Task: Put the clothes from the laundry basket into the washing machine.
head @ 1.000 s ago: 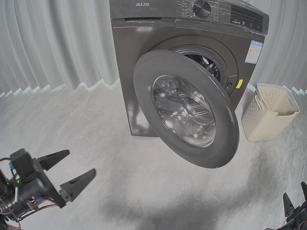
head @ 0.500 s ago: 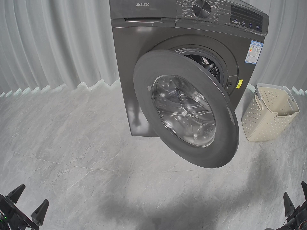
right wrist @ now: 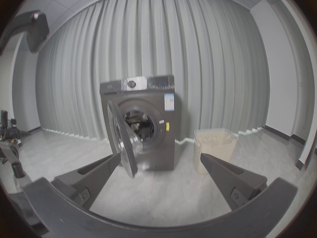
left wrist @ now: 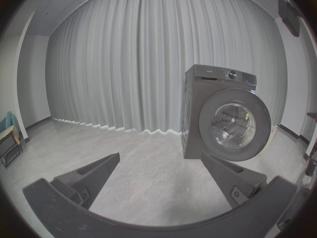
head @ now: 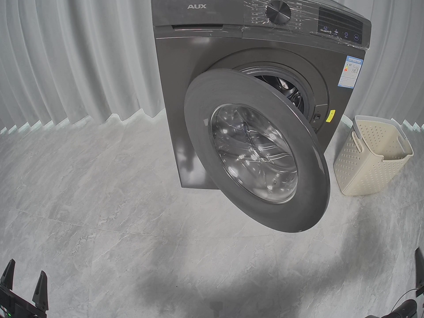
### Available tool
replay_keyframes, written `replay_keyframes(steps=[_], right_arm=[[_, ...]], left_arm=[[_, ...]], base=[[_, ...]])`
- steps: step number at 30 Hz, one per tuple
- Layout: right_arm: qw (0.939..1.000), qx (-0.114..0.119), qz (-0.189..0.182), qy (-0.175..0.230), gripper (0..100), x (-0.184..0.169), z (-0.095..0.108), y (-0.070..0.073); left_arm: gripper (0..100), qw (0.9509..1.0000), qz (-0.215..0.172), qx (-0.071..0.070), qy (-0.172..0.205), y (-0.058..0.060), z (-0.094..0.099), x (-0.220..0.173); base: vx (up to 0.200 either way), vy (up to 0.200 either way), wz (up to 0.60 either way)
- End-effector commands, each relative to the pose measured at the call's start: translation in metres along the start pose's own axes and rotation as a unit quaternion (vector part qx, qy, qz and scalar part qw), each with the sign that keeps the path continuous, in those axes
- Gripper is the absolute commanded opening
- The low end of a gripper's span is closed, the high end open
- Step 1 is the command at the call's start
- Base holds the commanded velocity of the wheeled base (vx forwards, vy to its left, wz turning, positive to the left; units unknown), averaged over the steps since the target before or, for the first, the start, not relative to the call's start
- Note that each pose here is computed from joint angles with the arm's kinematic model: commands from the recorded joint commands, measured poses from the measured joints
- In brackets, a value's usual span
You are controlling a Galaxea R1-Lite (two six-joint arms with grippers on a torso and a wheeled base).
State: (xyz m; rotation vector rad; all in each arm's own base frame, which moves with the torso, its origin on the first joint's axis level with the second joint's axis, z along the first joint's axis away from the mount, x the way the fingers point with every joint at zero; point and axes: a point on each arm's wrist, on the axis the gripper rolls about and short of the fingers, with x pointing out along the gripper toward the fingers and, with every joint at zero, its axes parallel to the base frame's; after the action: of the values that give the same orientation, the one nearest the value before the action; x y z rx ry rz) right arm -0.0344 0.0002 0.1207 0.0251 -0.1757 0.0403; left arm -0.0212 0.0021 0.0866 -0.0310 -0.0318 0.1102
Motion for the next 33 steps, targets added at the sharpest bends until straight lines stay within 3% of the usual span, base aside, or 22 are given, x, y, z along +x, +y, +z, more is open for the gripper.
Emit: replay_keyframes(steps=[1,3,4,5,6,7,8,11,12,14,15,16,17,21,24,29,30,33], right_arm=[[0.9982,0.011,0.057,0.013,100,0.013,0.051,0.003],[0.9952,0.015,0.081,0.054,100,0.024,0.046,0.003],[0.9889,0.023,0.108,0.099,100,0.039,0.04,0.004],[0.9884,0.023,0.11,0.103,100,0.04,0.04,0.004],[0.9824,0.029,0.127,0.134,100,0.053,0.039,0.005],[0.9812,0.03,0.131,0.138,100,0.056,0.039,0.005],[0.9753,0.033,0.15,0.159,100,0.068,0.039,0.006],[0.9645,0.006,0.197,0.176,100,0.09,0.041,0.008],[0.9645,0.006,0.197,0.176,100,0.09,0.041,0.008],[0.9507,-0.045,0.242,0.188,100,0.11,0.04,0.012],[0.9462,-0.053,0.255,0.192,100,0.115,0.039,0.014],[0.9421,-0.057,0.266,0.197,100,0.117,0.038,0.016],[0.9342,-0.058,0.288,0.203,100,0.121,0.037,0.02],[0.9176,-0.05,0.328,0.218,100,0.126,0.034,0.029],[0.9133,-0.043,0.336,0.227,100,0.138,0.03,0.034],[0.9187,-0.034,0.333,0.21,100,0.155,0.029,0.038],[0.9198,-0.023,0.335,0.203,100,0.162,0.03,0.041],[0.9131,-0.014,0.357,0.196,100,0.169,0.027,0.052]], left_arm=[[100,0.9997,-0.021,-0.015,-0.002,0.0,-0.007,-0.002],[100,0.9996,-0.026,-0.005,0.001,0.0,-0.008,-0.002],[100,0.999,-0.041,0.003,0.015,-0.001,-0.011,-0.002],[100,0.999,-0.043,0.004,0.015,-0.001,-0.011,-0.002],[100,0.9985,-0.05,0.011,0.02,-0.001,-0.012,-0.002],[100,0.9985,-0.05,0.013,0.02,-0.001,-0.012,-0.002],[100,0.9984,-0.05,0.015,0.019,-0.001,-0.011,-0.002],[100,0.9983,-0.052,0.016,0.019,-0.001,-0.011,-0.002],[100,0.9983,-0.052,0.016,0.019,-0.001,-0.011,-0.002],[100,0.9983,-0.053,0.016,0.019,-0.001,-0.011,-0.002],[100,0.9983,-0.053,0.014,0.019,-0.001,-0.011,-0.002],[100,0.9983,-0.053,0.013,0.019,-0.001,-0.011,-0.002],[100,0.9984,-0.053,0.013,0.019,-0.001,-0.011,-0.002],[100,0.9983,-0.053,0.013,0.019,-0.001,-0.011,-0.002],[100,0.9984,-0.053,0.01,0.019,-0.001,-0.011,-0.002],[100,0.9984,-0.052,0.012,0.019,-0.001,-0.011,-0.002],[100,0.9983,-0.053,0.015,0.019,-0.001,-0.011,-0.002],[100,0.9983,-0.053,0.016,0.019,-0.001,-0.011,-0.002]], base=[[0.0,0.0,0.0],[0.0,0.0,0.0],[0.0,0.0,0.0],[0.0,0.0,0.0],[0.0,0.0,0.0],[0.0,0.0,0.0],[0.0,0.0,0.0],[0.0,0.0,0.0],[0.0,0.0,0.0],[0.0,-0.2,0.0],[0.0,-0.2,0.0],[0.0,-0.2,0.0],[0.0,-0.2,0.0],[0.0,-0.2,0.0],[0.0,-0.2,0.0],[0.0,-0.2,0.0],[0.0,-0.2,0.0],[0.0,0.0,0.0]])
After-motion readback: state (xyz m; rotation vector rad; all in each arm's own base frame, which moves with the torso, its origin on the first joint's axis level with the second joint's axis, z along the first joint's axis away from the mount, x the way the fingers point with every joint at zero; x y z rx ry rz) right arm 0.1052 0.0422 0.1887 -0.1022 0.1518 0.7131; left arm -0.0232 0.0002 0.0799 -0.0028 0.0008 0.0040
